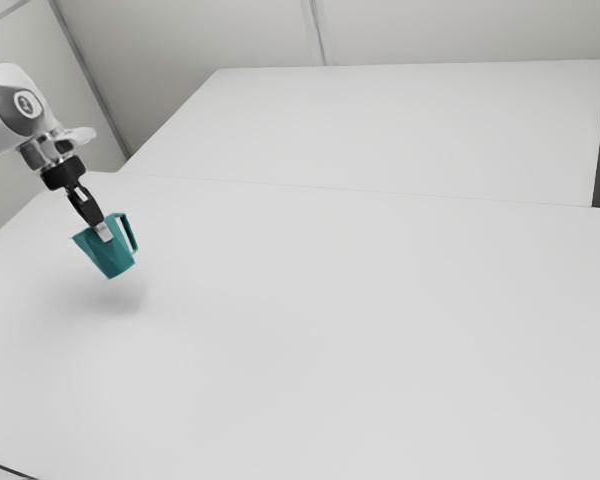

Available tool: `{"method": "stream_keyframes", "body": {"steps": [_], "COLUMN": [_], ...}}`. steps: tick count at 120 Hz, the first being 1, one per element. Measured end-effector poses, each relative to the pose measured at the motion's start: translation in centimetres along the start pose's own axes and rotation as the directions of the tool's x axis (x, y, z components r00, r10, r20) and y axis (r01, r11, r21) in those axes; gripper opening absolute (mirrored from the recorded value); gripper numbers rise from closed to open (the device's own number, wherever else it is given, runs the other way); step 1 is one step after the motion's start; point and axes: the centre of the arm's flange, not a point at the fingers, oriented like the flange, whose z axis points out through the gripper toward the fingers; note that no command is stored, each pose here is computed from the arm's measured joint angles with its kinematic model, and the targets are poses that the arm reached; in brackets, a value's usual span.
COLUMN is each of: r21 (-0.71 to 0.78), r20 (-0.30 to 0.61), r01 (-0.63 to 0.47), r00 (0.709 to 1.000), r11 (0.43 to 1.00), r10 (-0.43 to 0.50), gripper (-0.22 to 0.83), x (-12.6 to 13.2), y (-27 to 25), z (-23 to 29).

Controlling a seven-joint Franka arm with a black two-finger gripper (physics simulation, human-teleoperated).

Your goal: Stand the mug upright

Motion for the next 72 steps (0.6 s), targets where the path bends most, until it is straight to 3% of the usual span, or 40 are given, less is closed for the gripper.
{"method": "stream_keyframes", "body": {"steps": [39,72], "r21": [0.177,0.273], "r20": [0.056,0.05], "r01": [0.015,0.049], "r00": [0.998,0.997], "r11": [0.984,0.961], "r10": [-0.025,-0.065], "gripper": [-0.17,-0.17], "x": [4.0,4.6], "y": [8.2,12.4], "z": [-0.3,1.6]}}
